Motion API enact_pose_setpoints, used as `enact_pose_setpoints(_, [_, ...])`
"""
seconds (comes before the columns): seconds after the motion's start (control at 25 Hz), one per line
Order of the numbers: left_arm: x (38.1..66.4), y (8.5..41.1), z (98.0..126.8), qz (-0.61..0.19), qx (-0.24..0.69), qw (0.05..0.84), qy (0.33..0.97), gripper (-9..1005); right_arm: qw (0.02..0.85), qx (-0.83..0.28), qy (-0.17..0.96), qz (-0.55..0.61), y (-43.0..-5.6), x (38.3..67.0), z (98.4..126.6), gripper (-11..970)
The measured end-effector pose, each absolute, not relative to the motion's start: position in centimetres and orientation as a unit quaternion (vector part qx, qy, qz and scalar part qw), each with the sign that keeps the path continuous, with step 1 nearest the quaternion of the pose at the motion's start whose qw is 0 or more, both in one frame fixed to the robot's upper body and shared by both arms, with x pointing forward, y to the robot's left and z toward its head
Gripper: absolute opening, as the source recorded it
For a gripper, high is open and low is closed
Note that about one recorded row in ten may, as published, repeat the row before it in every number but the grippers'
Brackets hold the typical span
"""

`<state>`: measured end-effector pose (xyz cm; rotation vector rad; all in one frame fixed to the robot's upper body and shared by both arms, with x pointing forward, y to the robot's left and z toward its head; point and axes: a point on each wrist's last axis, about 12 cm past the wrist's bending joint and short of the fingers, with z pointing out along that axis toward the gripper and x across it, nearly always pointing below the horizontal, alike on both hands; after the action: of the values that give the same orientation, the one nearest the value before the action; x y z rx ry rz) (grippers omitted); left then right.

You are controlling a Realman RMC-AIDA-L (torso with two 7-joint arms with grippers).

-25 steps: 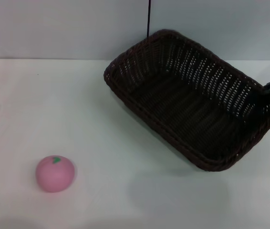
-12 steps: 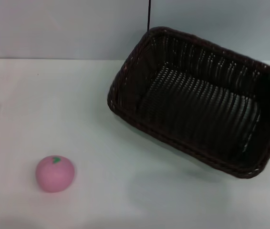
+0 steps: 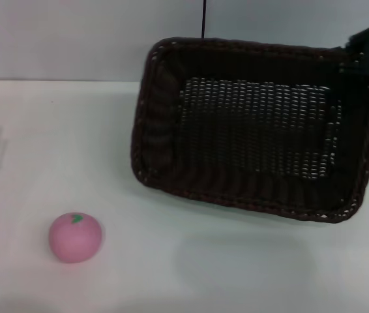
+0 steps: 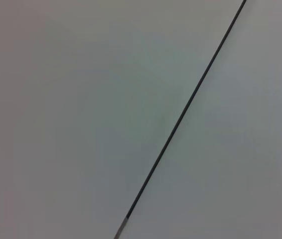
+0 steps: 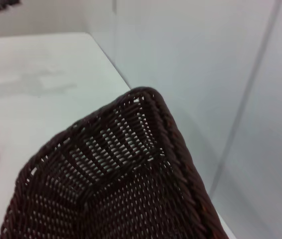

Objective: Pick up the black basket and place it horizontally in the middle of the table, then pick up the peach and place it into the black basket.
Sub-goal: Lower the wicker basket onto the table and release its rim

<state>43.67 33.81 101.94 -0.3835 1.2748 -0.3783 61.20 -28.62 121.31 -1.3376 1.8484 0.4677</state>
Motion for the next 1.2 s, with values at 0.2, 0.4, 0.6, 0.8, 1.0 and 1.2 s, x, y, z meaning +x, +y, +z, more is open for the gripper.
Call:
enact_pose_setpoints(0.2, [43.7,33.6,101.8,-0.177,-0.180,0.766,0.591,784,0.426,-0.549,0.688,0.209,-27.3,61.9,120.7,191])
enact_pose_setpoints(0.4, [43.7,33.4,101.7,-0.179,-0.183,0.764,0.592,784,0.444,-0.560,0.666,0.214,-26.5,62.6,119.8,192])
enact_pose_setpoints(0.6, [43.6,33.4,101.7,-0.180,-0.184,0.764,0.592,784,0.456,-0.571,0.642,0.231,-25.9,62.6,118.9,191])
enact_pose_setpoints(0.8, [43.7,33.4,101.7,-0.181,-0.183,0.764,0.591,784,0.462,-0.582,0.624,0.239,-25.5,62.5,118.6,192])
enact_pose_setpoints(1.0, [43.8,33.4,101.8,-0.181,-0.183,0.764,0.591,784,0.461,-0.590,0.617,0.245,-25.4,62.3,118.2,192])
enact_pose_setpoints(1.2, [43.7,33.4,101.7,-0.181,-0.184,0.763,0.592,784,0.459,-0.592,0.613,0.251,-25.3,62.0,117.4,194])
